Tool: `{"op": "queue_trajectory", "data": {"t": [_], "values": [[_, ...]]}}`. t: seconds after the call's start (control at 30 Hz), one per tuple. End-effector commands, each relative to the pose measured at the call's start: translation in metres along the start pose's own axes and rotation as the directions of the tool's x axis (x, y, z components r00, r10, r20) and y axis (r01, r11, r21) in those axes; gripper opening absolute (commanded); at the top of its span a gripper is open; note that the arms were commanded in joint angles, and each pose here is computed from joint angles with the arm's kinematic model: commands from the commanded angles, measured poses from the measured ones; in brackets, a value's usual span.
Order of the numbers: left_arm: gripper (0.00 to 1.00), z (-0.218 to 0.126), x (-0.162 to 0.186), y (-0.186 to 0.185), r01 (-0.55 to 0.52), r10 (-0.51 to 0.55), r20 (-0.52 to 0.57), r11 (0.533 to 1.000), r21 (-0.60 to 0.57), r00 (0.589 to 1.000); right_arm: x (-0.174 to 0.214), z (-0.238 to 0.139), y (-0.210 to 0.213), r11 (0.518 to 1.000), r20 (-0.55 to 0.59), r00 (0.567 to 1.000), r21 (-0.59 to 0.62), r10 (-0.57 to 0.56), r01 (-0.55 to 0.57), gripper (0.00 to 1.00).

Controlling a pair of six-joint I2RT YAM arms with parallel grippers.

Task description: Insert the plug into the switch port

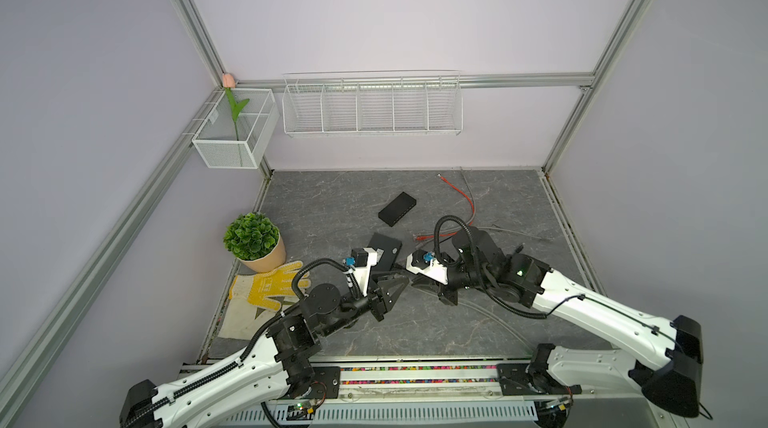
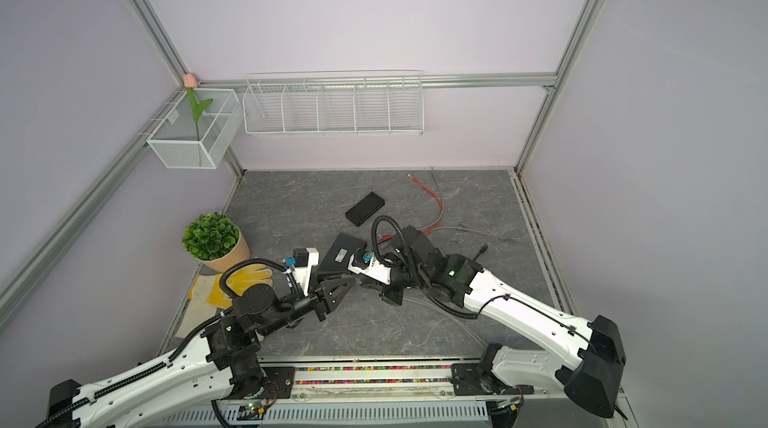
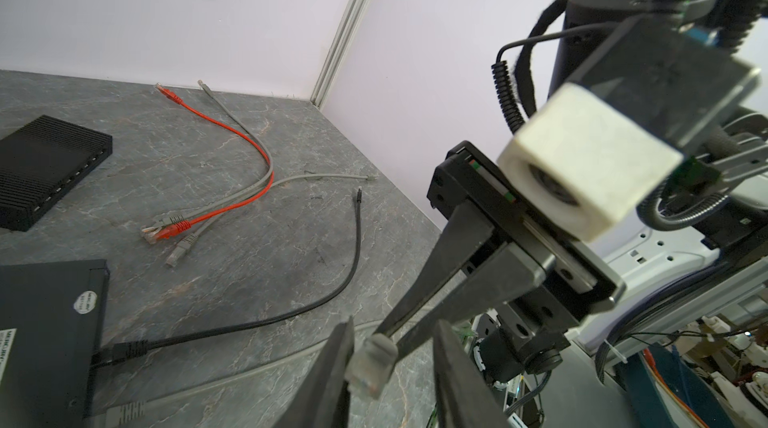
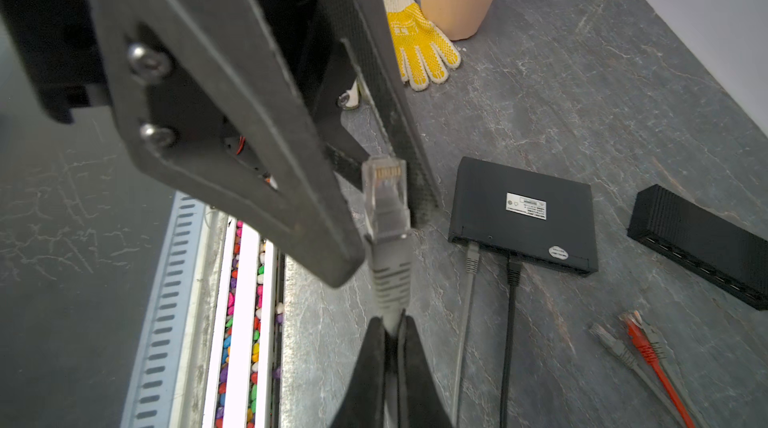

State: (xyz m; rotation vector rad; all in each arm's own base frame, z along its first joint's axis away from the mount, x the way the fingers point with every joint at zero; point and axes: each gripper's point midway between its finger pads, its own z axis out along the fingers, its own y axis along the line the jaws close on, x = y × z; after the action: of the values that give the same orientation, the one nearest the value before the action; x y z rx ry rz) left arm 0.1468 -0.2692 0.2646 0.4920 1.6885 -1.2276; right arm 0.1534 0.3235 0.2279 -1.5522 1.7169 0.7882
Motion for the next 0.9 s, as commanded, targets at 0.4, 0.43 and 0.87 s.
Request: {"op": "queue_trajectory", "data": {"t": [0.4, 0.43, 0.87], "values": [[0.09, -0.004, -0.004, -0.001, -0.015, 0.015, 0.025, 1.000, 0.001, 1.000, -0.008, -0.005, 0.005, 0.995, 0.036, 0.999, -0.094, 0.033, -0.030, 0.30], [0.09, -0.005, -0.004, -0.001, -0.016, 0.016, 0.027, 1.000, -0.001, 1.000, -0.007, -0.007, 0.007, 0.995, 0.039, 0.999, -0.096, 0.027, -0.023, 0.36], [0.06, -0.006, -0.004, -0.007, -0.023, 0.023, 0.017, 0.999, 0.027, 1.000, -0.009, -0.011, 0.018, 0.987, 0.042, 0.999, -0.161, -0.002, 0.009, 0.32]]}}
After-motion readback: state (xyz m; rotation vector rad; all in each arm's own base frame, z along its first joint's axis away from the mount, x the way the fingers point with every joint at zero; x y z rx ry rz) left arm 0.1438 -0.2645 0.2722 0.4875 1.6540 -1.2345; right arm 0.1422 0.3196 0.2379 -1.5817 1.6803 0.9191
